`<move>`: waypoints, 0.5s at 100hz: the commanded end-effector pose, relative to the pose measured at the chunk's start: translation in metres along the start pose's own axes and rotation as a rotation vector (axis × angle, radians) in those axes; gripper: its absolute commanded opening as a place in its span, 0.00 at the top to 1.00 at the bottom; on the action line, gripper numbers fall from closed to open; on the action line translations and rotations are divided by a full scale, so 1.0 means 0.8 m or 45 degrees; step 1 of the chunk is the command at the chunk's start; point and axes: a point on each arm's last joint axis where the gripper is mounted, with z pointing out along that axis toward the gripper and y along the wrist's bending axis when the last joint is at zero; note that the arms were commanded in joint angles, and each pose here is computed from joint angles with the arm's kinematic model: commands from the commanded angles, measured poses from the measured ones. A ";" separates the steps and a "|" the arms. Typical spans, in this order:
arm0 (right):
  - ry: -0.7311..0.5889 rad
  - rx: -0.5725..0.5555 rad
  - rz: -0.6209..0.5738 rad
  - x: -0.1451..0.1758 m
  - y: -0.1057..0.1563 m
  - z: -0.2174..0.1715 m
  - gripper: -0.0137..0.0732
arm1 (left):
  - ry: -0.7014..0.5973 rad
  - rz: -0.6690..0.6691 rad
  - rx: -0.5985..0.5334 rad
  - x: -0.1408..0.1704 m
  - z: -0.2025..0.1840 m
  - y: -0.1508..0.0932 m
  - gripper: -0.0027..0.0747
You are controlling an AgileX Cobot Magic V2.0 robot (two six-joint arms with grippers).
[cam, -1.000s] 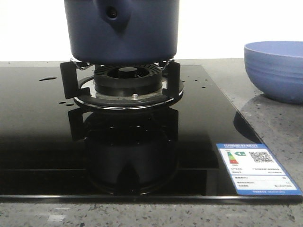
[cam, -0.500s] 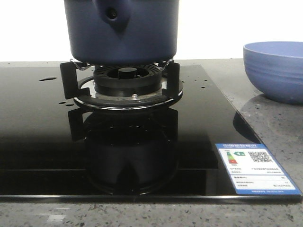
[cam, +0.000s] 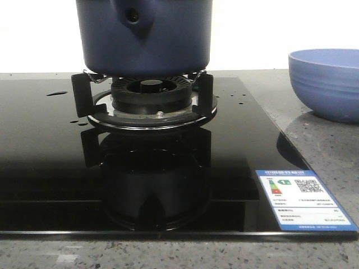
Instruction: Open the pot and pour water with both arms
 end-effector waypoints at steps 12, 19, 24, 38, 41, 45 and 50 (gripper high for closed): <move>-0.073 0.030 0.008 -0.016 -0.002 -0.002 0.92 | -0.079 -0.012 0.001 0.004 -0.001 0.001 0.99; -0.073 0.030 0.008 -0.016 -0.002 -0.002 0.92 | -0.079 -0.012 0.001 0.004 -0.001 0.001 0.99; -0.073 0.030 0.008 -0.016 -0.002 -0.002 0.92 | -0.079 -0.012 0.001 0.004 -0.001 0.001 0.99; -0.073 0.030 0.008 -0.016 -0.002 -0.002 0.92 | -0.079 -0.012 0.001 0.004 -0.001 0.001 0.99; -0.073 0.030 0.008 -0.016 -0.002 -0.002 0.92 | -0.079 -0.012 0.001 0.004 -0.001 0.001 0.99; -0.083 0.043 0.003 -0.016 -0.003 -0.002 0.92 | -0.079 -0.012 0.001 0.004 -0.001 0.001 0.99; -0.102 0.065 -0.003 -0.018 -0.005 -0.002 0.92 | -0.079 -0.012 0.001 0.004 -0.001 0.001 0.99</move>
